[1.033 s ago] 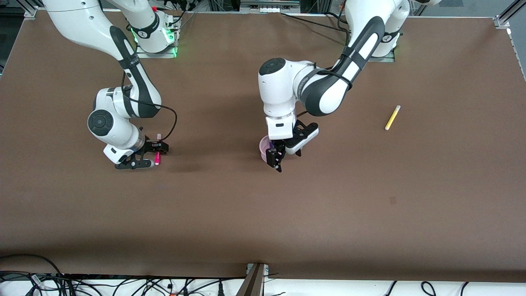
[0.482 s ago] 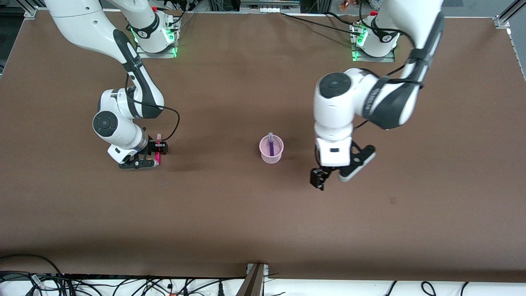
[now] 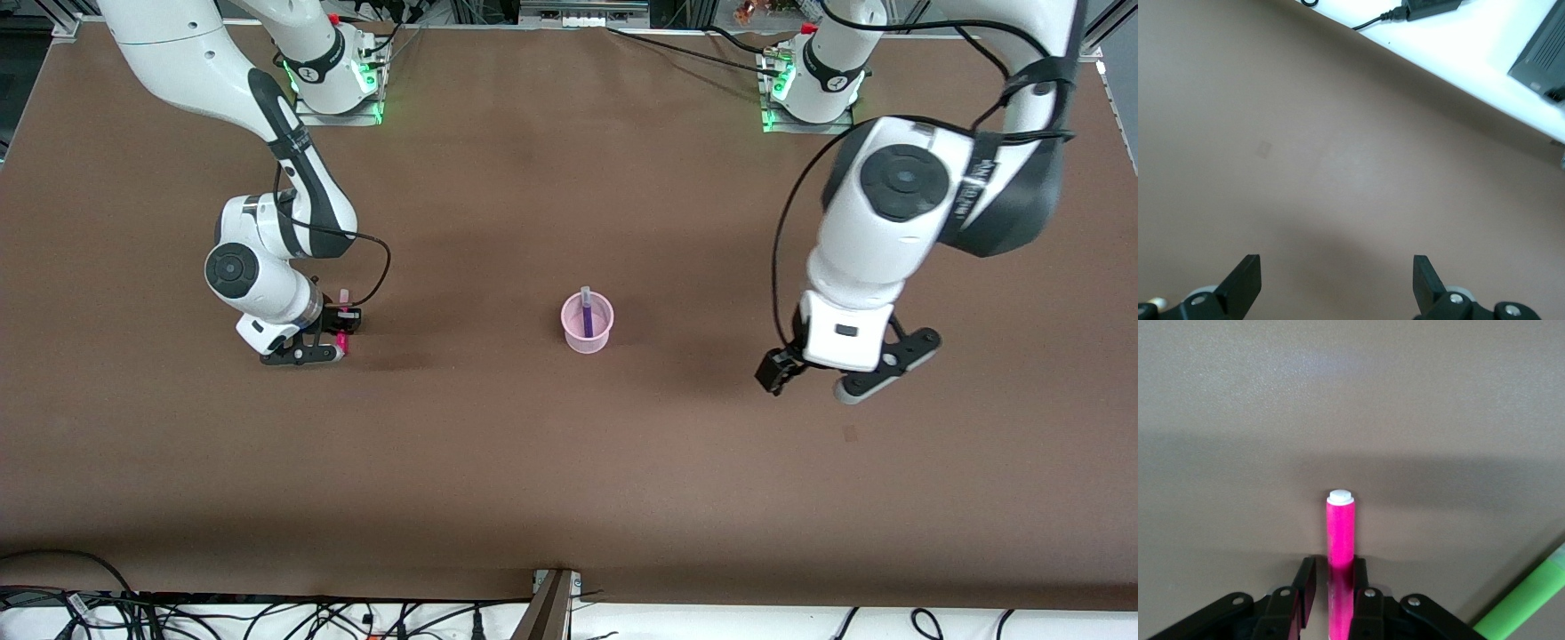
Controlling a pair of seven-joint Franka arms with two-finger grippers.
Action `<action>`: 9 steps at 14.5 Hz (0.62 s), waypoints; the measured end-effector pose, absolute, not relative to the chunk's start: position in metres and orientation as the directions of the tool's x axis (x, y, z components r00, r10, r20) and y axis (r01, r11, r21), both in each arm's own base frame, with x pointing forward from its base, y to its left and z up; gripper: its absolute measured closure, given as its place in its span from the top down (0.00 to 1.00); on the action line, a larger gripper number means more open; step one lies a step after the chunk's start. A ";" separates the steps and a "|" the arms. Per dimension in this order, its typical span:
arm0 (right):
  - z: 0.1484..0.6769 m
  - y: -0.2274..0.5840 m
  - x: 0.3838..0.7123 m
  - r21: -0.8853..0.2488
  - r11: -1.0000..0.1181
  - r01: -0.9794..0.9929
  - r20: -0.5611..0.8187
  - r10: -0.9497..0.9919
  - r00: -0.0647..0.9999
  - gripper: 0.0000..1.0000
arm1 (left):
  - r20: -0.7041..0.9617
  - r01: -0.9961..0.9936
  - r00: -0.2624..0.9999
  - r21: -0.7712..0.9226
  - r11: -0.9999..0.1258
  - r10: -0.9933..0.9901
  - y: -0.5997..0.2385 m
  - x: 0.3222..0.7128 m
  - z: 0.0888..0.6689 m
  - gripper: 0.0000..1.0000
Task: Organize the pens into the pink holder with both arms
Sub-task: 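Withdraw the left gripper while the right gripper carries magenta marker toward cup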
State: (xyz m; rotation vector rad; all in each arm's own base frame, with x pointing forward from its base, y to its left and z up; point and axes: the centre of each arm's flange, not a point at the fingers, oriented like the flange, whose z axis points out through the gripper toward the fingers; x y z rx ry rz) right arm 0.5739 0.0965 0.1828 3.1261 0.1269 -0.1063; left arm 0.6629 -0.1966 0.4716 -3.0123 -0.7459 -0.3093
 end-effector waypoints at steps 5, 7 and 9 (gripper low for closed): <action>0.183 0.102 0.573 0.004 -0.996 0.089 -0.066 0.088 0.994 0.17 | 0.121 0.271 0.957 -0.036 -0.962 0.265 -0.128 0.664 0.486 1.00; 0.191 0.118 0.574 -0.011 -0.994 0.113 -0.051 0.113 0.992 0.17 | 0.083 0.186 0.980 -0.035 -0.982 0.183 -0.105 0.665 0.487 1.00; 0.214 0.142 0.578 -0.032 -0.989 0.148 -0.010 0.148 0.989 0.17 | 0.040 0.094 0.995 -0.019 -0.995 0.093 -0.072 0.665 0.486 1.00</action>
